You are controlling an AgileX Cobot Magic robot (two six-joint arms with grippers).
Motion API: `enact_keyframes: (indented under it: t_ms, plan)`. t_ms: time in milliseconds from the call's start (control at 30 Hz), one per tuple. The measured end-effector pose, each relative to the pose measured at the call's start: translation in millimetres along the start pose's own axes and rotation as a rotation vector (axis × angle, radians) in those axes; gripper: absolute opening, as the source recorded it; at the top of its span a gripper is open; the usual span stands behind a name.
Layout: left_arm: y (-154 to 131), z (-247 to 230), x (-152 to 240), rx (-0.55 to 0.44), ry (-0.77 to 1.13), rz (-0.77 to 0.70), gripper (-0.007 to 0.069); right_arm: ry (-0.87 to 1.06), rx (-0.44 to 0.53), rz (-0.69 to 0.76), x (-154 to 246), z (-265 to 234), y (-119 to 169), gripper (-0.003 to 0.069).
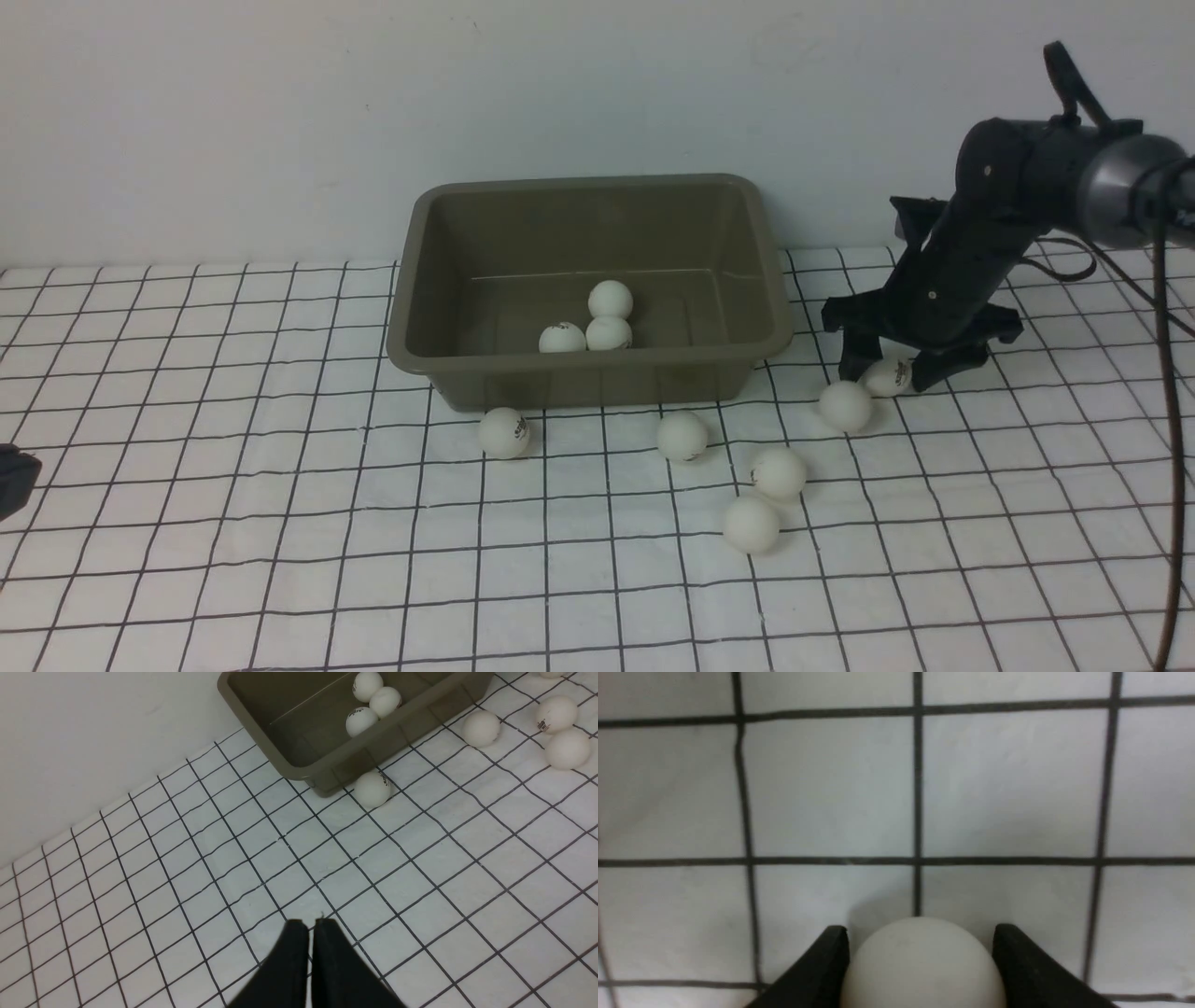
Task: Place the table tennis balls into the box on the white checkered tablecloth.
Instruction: 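Reach for and grasp a ping pong ball on the table, then release the ping pong ball into the bin and lift the gripper away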
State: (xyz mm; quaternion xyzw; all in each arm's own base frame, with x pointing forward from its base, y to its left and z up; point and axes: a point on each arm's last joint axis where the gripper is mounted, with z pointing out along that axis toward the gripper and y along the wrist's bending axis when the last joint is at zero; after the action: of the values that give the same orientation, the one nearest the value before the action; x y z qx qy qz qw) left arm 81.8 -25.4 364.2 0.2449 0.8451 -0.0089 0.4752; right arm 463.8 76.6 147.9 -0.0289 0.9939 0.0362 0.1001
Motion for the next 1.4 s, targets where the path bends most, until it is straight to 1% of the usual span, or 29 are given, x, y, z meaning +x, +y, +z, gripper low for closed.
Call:
enact_keyframes:
  t_ms: [67, 167, 233, 333, 433, 500, 533, 667, 733, 933, 1233, 1333, 1400]
  plan:
    - [0.0, 0.0, 0.0, 0.000, 0.000, 0.000, -0.0004, 0.009, 0.019, -0.032, -3.3, -5.4, -1.1, 0.0357]
    - [0.0, 0.0, 0.0, 0.000, 0.000, 0.000, -0.0004, -0.032, 0.024, -0.065, -17.6, -28.0, 0.7, 0.0357]
    - [0.0, 0.0, 0.0, 0.000, 0.000, 0.000, -0.0004, -0.122, -0.002, -0.093, -34.6, -59.8, 9.0, 0.0357]
    - [0.0, 0.0, 0.0, 0.000, 0.000, 0.000, -0.0004, -0.200, -0.031, -0.123, -45.2, -84.7, 20.1, 0.0357]
    - [0.0, 0.0, 0.0, 0.000, 0.000, 0.000, -0.0004, -0.297, -0.087, -0.207, -53.0, -112.7, 48.1, 0.0357]
    - [0.0, 0.0, 0.0, 0.000, 0.000, 0.000, -0.0004, -0.323, -0.107, -0.253, -52.7, -120.4, 64.1, 0.0357]
    - [0.0, 0.0, 0.0, 0.000, 0.000, 0.000, -0.0004, -0.334, -0.118, -0.291, -50.8, -122.9, 78.2, 0.0357]
    - [0.0, 0.0, 0.0, 0.000, 0.000, 0.000, -0.0004, -0.342, -0.133, -0.355, -45.6, -122.6, 105.4, 0.0357]
    - [0.0, 0.0, 0.0, 0.000, 0.000, 0.000, -0.0004, -0.334, -0.136, -0.400, -40.1, -114.4, 128.0, 0.0357]
    - [0.0, 0.0, 0.0, 0.000, 0.000, 0.000, -0.0004, -0.285, -0.146, -0.460, -32.4, -87.9, 152.9, 0.0357]
    - [0.0, 0.0, 0.1, 0.000, 0.001, 0.000, -0.0004, -0.238, -0.188, -0.495, -28.8, -64.3, 162.9, 0.0357]
    - [0.0, 0.0, 0.1, 0.000, 0.001, 0.000, -0.0004, -0.231, -0.200, -0.493, -28.2, -60.3, 164.6, 0.0389]
    - [0.0, 0.0, 0.1, 0.000, 0.001, 0.000, -0.0004, -0.233, -0.201, -0.494, -28.6, -60.4, 165.2, 0.0440]
